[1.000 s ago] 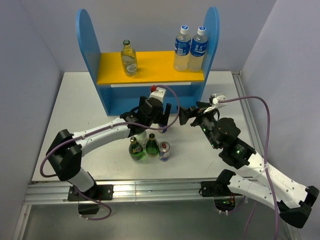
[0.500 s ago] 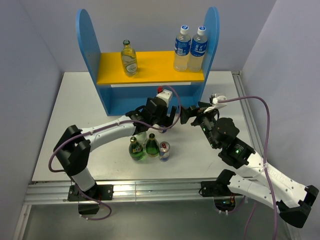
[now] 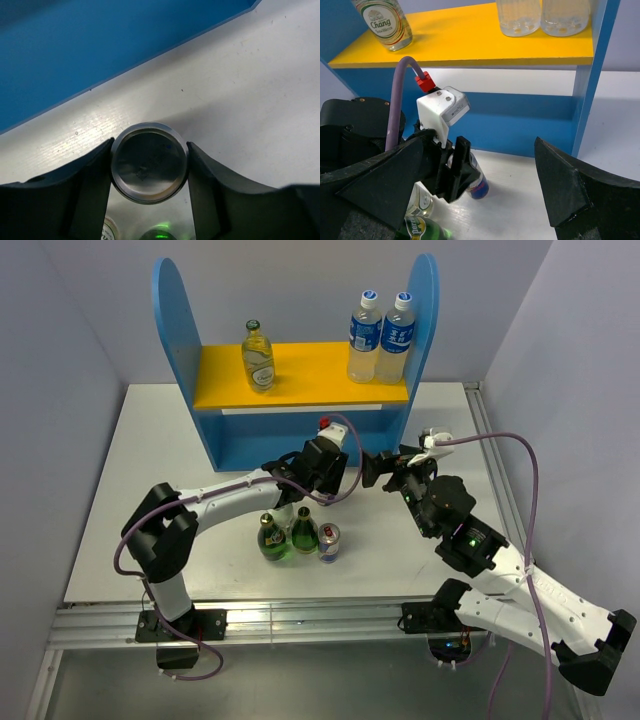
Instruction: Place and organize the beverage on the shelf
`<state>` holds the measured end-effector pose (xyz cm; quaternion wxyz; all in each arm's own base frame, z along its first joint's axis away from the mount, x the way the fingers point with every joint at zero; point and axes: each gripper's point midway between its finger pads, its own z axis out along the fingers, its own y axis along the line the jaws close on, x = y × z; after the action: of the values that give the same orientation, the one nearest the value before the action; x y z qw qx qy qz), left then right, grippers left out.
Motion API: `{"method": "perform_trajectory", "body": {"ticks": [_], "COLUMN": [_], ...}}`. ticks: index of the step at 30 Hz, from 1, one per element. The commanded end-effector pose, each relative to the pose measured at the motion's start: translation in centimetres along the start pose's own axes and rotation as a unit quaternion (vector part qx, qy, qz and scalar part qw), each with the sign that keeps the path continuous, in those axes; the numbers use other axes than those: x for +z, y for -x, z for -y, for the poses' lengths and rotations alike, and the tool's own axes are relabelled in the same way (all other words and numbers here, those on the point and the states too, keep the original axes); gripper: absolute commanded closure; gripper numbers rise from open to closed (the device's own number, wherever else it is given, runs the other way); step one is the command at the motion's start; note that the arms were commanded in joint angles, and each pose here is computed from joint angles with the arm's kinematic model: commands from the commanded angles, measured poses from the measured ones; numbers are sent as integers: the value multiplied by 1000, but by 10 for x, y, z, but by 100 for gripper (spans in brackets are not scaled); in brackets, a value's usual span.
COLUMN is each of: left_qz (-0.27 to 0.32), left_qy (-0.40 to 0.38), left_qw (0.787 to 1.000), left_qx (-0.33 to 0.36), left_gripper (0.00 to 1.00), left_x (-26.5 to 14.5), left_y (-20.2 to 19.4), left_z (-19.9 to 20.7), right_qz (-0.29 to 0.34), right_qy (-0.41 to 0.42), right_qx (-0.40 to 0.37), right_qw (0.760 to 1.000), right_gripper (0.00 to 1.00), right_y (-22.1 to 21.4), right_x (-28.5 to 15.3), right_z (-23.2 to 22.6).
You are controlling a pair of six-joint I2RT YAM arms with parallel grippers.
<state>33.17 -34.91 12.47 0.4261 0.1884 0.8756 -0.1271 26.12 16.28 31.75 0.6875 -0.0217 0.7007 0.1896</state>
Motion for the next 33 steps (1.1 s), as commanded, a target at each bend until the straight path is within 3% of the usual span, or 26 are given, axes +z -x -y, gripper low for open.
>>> {"method": "perform_trajectory", "body": {"ticks": [1, 3, 4, 6, 19, 33], "left_qz": [24, 24, 26, 33, 131, 195], "left_qy": [6, 9, 18, 31, 120, 212], "left_qw": [1000, 1000, 999, 999, 983, 951], "left_qx": [-1, 0, 0, -2, -41, -115], "left_gripper": [43, 54, 80, 100, 100, 100], "left_x": [1, 1, 1, -1, -33, -59], "left_y": [18, 19, 20, 26, 97, 100], "left_z": [4, 3, 0, -4, -66, -164], "right_qz": [7, 6, 7, 7, 10, -1], "right_qy": [26, 25, 24, 23, 28, 32], "right_qx": [13, 12, 13, 12, 17, 15], "right_qw": [1000, 1000, 1000, 1000, 999, 999], "right_gripper": [0, 0, 0, 0, 0, 0], "right_y": [3, 2, 3, 2, 2, -8], "right_x": [-1, 0, -1, 0, -2, 2], "right_z": [-11, -11, -11, -10, -11, -14]}}
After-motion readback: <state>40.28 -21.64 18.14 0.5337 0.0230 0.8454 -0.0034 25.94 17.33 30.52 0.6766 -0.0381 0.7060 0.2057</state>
